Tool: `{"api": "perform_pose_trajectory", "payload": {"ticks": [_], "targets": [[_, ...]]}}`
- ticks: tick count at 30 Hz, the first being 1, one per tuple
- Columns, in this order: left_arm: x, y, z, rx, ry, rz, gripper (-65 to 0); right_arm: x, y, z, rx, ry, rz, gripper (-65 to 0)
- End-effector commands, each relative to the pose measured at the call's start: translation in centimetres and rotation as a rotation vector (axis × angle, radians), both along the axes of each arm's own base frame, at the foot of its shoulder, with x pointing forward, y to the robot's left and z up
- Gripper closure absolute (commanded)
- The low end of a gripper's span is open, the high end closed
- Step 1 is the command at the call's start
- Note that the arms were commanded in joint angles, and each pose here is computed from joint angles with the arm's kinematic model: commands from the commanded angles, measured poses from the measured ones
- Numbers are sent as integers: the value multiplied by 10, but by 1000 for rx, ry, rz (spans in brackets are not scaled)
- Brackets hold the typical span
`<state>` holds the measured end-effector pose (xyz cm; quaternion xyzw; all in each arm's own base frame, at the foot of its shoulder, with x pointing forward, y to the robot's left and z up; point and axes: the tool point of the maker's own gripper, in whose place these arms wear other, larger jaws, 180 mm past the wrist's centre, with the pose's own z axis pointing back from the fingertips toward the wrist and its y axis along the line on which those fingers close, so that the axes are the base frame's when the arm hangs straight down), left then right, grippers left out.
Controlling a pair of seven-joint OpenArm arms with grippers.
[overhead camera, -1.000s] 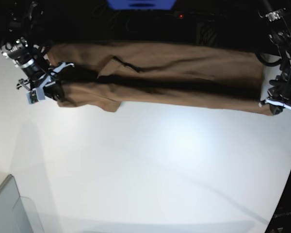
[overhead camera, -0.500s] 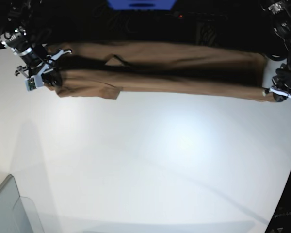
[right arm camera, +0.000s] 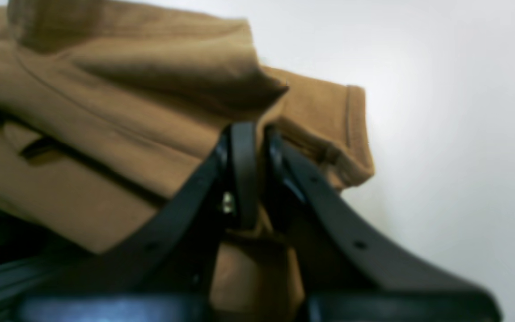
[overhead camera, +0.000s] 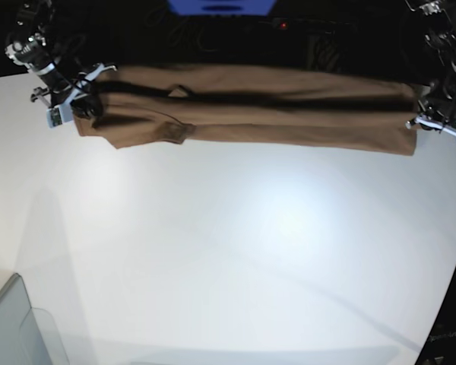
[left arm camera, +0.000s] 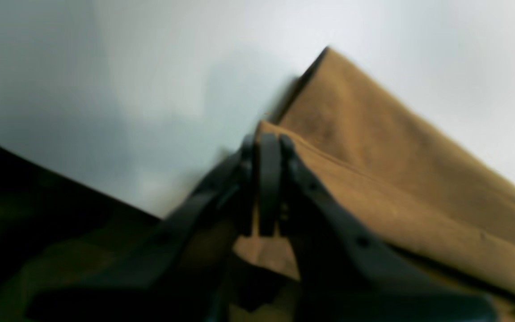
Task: Layout the t-shirt on the table in an organized manner, then fold the t-shirt properly
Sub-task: 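Lift the hem with both grippers and fold it over toward the collar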
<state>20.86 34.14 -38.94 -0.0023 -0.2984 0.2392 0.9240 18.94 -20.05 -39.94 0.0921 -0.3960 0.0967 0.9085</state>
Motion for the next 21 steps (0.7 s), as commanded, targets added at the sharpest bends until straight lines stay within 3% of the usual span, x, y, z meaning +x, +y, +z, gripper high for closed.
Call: {"api": "perform_pose_trajectory", "payload": {"ticks": [1, 13, 19, 21], "targets": [[5, 7, 8, 21, -24, 2, 0, -2, -1, 4, 7, -18, 1, 0], [-9, 8, -27, -53, 60, 47, 0, -25, 20, -22, 75, 69, 1, 0], [-11, 9, -36, -69, 81, 60, -3, -12, 19, -29, 92, 66, -12, 0], [-13, 9, -39, -75, 88, 64, -36, -6, 18, -26, 90, 52, -10, 0]]}}
